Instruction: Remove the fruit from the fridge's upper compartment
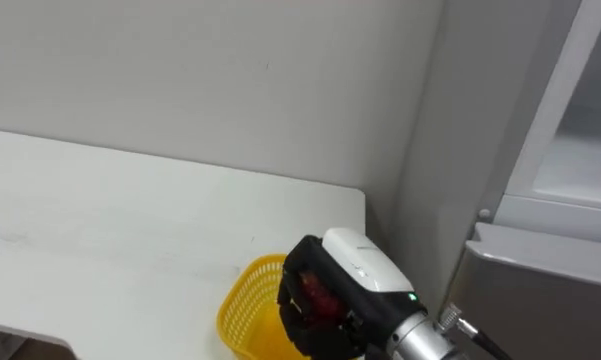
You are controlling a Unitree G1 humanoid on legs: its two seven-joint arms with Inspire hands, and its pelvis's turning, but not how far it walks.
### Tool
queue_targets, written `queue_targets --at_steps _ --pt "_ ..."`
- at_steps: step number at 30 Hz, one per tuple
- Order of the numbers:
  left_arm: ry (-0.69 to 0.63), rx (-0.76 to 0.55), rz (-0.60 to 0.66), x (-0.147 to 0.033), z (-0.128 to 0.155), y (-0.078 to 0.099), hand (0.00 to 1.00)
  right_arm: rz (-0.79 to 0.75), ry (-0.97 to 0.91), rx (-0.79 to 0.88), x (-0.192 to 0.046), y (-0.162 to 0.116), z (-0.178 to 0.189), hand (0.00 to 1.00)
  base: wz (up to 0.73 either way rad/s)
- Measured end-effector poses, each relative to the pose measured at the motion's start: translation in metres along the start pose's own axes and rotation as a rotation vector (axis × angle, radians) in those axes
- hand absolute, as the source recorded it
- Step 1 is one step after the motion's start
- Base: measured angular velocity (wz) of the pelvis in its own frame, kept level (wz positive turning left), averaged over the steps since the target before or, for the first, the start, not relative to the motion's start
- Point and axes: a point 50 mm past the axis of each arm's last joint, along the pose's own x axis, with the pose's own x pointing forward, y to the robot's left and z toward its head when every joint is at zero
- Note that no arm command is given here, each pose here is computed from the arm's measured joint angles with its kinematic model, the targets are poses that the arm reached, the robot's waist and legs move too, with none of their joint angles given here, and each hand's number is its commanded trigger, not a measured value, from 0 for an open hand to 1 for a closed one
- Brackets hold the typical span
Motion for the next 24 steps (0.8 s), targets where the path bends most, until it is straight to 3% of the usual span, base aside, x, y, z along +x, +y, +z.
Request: queue_targets --at_steps 21,24 --pt "0.021 -0.021 -0.030 -0.002 -0.006 -0.003 0.00 0.037 0.101 -0.079 0.004 0.008 -0.020 1.00 0.09" --pt "0.020 -0.020 -0.021 -0.002 -0.006 -0.002 0.00 0.035 0.093 -0.104 0.014 0.002 -0.020 1.00 0.04"
